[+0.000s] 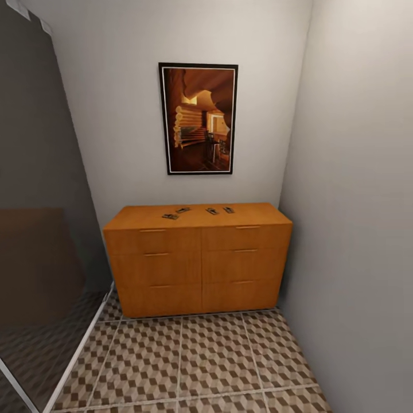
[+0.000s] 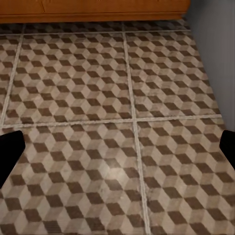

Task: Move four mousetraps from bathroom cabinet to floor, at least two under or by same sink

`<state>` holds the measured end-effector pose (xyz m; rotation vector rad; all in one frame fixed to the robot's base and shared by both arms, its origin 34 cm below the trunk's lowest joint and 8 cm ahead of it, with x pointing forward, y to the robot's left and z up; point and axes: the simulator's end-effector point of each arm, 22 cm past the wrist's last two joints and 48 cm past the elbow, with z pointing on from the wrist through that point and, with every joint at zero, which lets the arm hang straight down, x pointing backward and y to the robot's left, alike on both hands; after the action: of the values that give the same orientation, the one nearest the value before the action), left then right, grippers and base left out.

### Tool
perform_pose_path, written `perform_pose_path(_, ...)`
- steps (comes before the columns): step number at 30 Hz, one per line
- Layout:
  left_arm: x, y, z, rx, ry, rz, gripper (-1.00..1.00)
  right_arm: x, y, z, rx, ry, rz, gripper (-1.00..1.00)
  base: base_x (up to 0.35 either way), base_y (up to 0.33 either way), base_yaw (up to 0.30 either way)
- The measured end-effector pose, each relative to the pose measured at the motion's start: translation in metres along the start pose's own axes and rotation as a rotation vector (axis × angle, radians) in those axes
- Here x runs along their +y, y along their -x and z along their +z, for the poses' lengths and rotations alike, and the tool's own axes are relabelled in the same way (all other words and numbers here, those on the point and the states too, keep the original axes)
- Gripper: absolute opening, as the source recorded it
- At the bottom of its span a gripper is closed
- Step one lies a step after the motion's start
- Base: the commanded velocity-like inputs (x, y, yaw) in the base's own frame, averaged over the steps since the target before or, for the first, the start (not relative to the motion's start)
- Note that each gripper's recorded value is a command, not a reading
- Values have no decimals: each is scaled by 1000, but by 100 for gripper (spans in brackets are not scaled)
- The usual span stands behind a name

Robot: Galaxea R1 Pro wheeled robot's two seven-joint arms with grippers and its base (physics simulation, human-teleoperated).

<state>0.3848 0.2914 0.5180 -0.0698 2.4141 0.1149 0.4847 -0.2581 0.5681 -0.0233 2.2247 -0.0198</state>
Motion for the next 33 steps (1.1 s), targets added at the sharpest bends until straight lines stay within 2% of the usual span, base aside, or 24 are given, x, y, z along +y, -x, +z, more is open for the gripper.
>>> perform_pose_path(20,0,-2,0,5,0,1,100,0,-2,0,6,0,0,100,151,-137,45)
perform_pose_path(33,0,-2,0,6,0,1,100,0,-3,0,6,0,0,100,79,-73,2)
